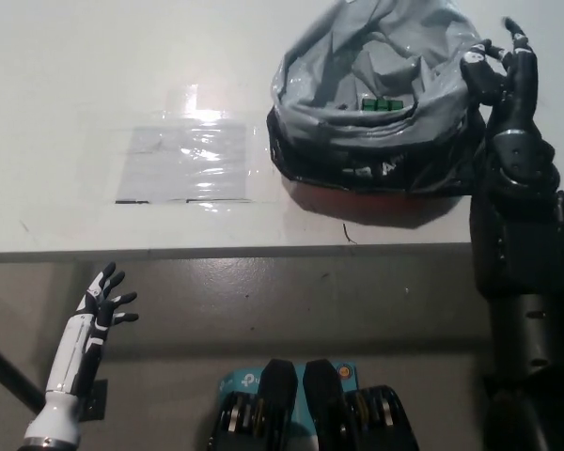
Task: Use the right hand to pick up a rubix's cube and place it into a plastic bag and lift the bag
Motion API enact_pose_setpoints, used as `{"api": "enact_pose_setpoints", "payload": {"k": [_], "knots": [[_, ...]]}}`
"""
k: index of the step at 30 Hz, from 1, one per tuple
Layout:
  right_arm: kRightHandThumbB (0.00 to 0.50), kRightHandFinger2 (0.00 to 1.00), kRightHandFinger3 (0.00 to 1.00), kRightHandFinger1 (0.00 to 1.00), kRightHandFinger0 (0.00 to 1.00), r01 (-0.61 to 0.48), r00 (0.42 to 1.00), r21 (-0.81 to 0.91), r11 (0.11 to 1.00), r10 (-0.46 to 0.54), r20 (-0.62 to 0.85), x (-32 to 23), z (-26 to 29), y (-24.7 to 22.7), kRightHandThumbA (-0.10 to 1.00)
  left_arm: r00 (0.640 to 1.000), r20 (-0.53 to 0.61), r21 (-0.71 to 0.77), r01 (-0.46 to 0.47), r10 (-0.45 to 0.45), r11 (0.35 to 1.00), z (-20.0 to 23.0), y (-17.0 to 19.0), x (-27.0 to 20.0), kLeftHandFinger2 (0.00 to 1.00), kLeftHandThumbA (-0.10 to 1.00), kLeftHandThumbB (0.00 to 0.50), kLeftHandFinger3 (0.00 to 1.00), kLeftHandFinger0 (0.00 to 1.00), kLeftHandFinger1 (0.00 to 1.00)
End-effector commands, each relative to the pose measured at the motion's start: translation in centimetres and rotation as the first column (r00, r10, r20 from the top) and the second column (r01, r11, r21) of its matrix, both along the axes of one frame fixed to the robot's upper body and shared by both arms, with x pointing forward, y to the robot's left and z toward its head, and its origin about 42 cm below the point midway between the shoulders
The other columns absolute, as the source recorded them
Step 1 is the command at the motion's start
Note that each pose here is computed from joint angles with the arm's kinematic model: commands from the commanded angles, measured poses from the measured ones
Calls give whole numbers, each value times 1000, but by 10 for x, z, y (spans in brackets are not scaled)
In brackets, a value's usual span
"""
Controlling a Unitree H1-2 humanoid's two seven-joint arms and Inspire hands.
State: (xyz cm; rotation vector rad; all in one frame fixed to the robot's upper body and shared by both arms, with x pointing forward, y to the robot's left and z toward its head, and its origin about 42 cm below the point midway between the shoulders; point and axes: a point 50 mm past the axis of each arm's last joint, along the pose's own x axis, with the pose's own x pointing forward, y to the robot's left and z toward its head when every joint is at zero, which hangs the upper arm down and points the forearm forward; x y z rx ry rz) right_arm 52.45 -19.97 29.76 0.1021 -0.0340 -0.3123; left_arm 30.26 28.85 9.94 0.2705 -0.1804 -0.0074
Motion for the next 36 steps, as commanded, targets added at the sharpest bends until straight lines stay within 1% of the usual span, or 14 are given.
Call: {"api": "enact_pose_setpoints", "payload": {"k": [1,4,9,16,20,21,23,27,31,32,33,34,35,36], "knots": [[88,770,1000,156,0,-663,738,580,474,282,612,-7,273,54,-100,998,66,15,0,-1,1000,14,1,7,1000,1000,144,1000,738,833],[87,807,1000,159,0,-706,696,549,448,294,655,-13,311,60,-100,998,67,11,3,-4,1000,13,0,6,1000,1000,140,1000,733,829],[84,781,1000,156,0,-739,654,500,451,304,693,-27,357,71,-100,997,72,15,6,-7,1000,14,0,6,1000,1000,147,1000,719,827],[79,854,1000,263,0,-784,588,414,463,339,734,-48,392,88,-100,997,73,22,8,-10,1000,13,0,5,1000,1000,151,1000,717,821],[58,755,1000,204,0,-789,578,398,468,344,740,-54,400,92,-100,997,72,20,11,-12,1000,13,0,5,1000,1000,135,1000,727,817],[74,767,1000,224,0,-790,575,396,468,344,742,-54,401,92,-100,997,71,21,11,-12,1000,13,0,4,1000,1000,136,1000,727,816],[41,745,1000,194,0,-793,569,385,473,347,746,-57,405,93,-100,997,70,20,12,-13,1000,13,1,4,1000,1000,136,1000,735,819],[42,736,971,190,0,-796,559,369,479,351,751,-60,409,93,-100,998,67,17,15,-16,1000,14,0,5,994,1000,135,1000,741,819],[59,768,1000,207,0,-777,560,334,533,344,753,-61,403,92,-100,997,75,23,17,-19,1000,14,0,5,970,1000,131,1000,737,810],[63,751,1000,201,0,-739,549,249,626,345,761,-63,400,91,-100,997,74,25,20,-22,999,14,-1,5,971,1000,132,1000,737,810],[81,747,822,202,0,-724,544,219,654,347,764,-65,398,91,-100,997,74,24,21,-23,999,14,0,5,971,1000,130,1000,737,810],[116,765,537,224,0,-666,521,105,739,359,775,-74,394,91,-100,997,75,25,23,-25,999,15,0,6,969,1000,126,1000,737,810],[122,771,488,235,0,-640,513,63,766,365,777,-77,393,91,-100,997,75,26,23,-25,999,15,0,6,968,1000,125,1000,737,810],[139,769,513,266,0,-587,508,-4,810,372,777,-83,391,91,-100,997,76,26,23,-25,999,15,0,6,960,1000,122,1000,735,808]]}}
